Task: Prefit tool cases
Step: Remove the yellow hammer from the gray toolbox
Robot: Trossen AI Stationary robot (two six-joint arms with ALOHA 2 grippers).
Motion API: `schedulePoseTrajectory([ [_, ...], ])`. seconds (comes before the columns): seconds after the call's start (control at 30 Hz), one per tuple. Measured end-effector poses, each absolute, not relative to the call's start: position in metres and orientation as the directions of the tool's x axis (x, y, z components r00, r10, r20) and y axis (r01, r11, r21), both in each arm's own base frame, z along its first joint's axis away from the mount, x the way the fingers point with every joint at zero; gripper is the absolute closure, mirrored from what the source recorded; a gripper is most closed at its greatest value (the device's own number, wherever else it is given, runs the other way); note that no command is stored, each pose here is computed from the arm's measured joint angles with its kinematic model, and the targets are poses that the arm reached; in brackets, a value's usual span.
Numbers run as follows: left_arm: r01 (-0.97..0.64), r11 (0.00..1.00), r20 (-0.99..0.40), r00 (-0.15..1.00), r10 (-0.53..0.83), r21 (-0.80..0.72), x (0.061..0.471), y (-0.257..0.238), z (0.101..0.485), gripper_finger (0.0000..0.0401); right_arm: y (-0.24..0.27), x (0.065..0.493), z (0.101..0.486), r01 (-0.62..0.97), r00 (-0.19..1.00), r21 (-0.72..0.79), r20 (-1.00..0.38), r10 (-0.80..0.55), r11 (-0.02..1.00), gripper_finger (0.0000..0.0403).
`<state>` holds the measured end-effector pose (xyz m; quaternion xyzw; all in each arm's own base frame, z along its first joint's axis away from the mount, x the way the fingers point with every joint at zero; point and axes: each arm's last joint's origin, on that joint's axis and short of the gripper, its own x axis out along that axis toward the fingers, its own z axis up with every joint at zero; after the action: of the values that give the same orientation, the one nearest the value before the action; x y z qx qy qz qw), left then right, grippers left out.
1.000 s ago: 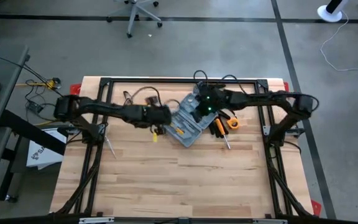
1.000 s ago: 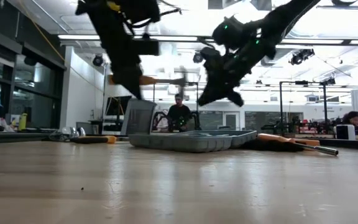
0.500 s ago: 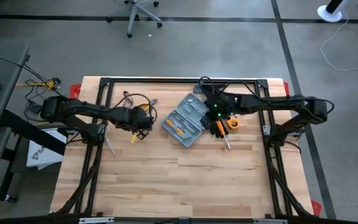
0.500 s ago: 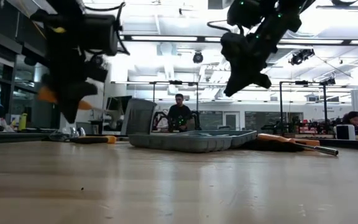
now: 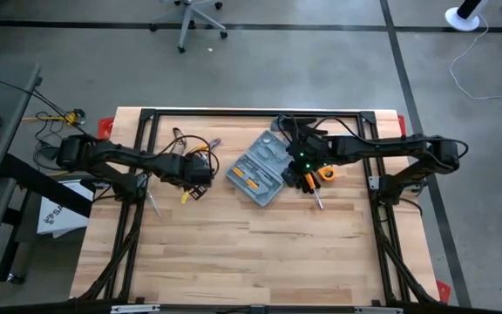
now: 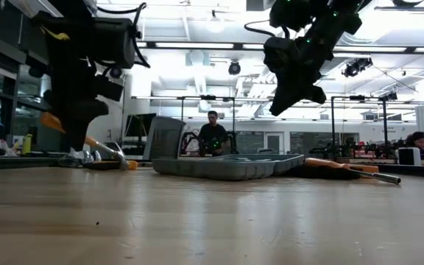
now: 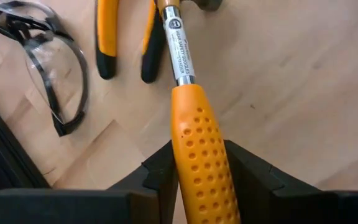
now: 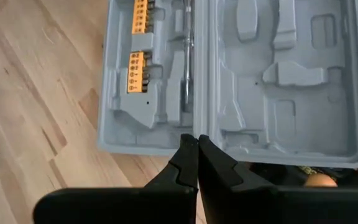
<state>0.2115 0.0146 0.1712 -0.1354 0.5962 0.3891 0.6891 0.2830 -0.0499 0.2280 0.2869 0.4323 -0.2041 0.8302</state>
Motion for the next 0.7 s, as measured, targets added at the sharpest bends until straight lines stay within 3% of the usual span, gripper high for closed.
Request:
schedulePoseTrajectory([
  [0.43,-0.729,0.655,-0.940,0.045,0.339,0.201,0.181,-0.001,0.204,0.0291,-0.050,0.282,0.228,0.591,0.537,0.295,-0.839,-0.093,0.751,0.0403],
  [0.7,-0.748,0.654,-0.935,0.142,0.324,0.113,0.167,-0.003,0.222,0.0291,-0.054,0.282,0.228,0.601,0.536,0.296,-0.838,-0.100,0.742,0.0403],
])
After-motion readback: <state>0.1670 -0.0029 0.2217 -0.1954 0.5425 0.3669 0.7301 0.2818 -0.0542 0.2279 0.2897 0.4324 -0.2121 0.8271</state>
